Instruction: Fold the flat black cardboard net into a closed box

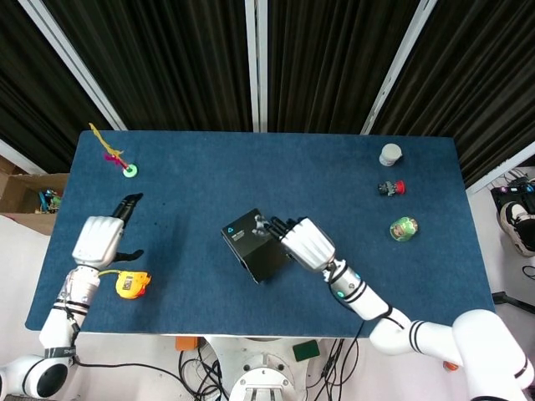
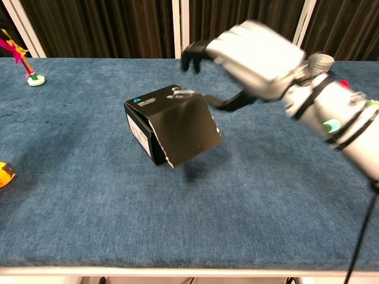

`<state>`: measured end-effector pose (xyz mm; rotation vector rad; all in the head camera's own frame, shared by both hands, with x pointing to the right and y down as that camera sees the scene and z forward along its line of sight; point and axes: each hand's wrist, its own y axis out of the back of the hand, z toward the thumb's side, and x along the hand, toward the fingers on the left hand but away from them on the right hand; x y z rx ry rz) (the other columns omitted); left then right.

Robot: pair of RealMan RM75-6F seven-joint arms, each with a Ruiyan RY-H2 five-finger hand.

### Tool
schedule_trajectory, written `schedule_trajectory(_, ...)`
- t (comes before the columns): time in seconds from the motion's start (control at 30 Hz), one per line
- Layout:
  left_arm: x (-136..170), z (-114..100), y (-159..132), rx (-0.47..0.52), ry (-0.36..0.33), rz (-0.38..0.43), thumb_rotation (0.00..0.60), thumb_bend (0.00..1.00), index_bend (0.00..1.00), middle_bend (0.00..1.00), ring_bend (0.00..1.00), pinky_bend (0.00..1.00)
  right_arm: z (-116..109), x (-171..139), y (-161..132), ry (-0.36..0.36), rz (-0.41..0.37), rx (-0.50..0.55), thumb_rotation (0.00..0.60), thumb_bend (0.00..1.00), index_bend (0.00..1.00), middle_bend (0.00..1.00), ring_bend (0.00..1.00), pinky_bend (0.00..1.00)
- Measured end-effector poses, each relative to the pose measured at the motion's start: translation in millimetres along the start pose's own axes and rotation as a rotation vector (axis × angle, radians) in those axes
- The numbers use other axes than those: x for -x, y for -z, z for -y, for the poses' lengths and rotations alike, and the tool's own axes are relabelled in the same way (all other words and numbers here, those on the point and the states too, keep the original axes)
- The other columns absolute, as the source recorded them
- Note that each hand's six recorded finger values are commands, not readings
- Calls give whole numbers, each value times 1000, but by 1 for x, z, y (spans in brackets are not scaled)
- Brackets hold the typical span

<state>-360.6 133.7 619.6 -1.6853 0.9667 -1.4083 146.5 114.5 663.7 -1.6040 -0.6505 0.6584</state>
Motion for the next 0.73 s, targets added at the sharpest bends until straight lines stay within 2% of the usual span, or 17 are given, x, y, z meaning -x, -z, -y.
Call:
schedule_trajectory(0.03, 4, -2, 7, -20, -17, -15, 600, 17, 134, 295, 490, 704, -6, -6, 8, 1, 19, 0, 600, 347, 349, 383, 496, 937)
schedule_trajectory(0.1, 13, -7, 24, -71, -56, -40, 600, 17, 149, 291, 370, 577, -18, -22, 26, -10, 70, 5, 600, 351, 296, 337, 376, 700)
schedule_trajectory(0.17, 23, -10, 38, -119, -83, -53, 600, 18, 155, 251, 263, 409, -29, -42, 44, -43, 125, 19, 600, 353, 194, 246, 187, 341)
schedule_trajectory(0.23, 38, -11, 54, -168, -96, -58, 600, 18, 155, 207, 195, 309, -39, -60, 59, -85, 175, 37, 600, 353, 114, 177, 79, 169)
schedule_trajectory(0.27, 45, -11, 61, -181, -97, -63, 600, 18, 154, 188, 173, 291, -46, -74, 69, -117, 209, 50, 600, 353, 76, 146, 46, 125)
schedule_trajectory(0.37, 74, -8, 81, -183, -77, -99, 600, 19, 151, 159, 137, 265, -65, -118, 96, -197, 312, 71, 600, 355, 13, 79, 4, 75)
schedule_trajectory(0.47, 105, -4, 95, -172, -46, -141, 600, 19, 147, 157, 136, 257, -79, -168, 116, -243, 433, 86, 600, 355, 1, 75, 0, 70)
schedule_trajectory(0.57, 134, -4, 101, -162, -38, -179, 600, 19, 141, 157, 136, 256, -89, -215, 125, -249, 548, 104, 600, 356, 0, 73, 0, 68)
schedule_trajectory(0.73, 169, -2, 95, -115, -46, -203, 600, 19, 137, 157, 136, 256, -104, -273, 128, -241, 685, 110, 600, 357, 0, 70, 0, 67)
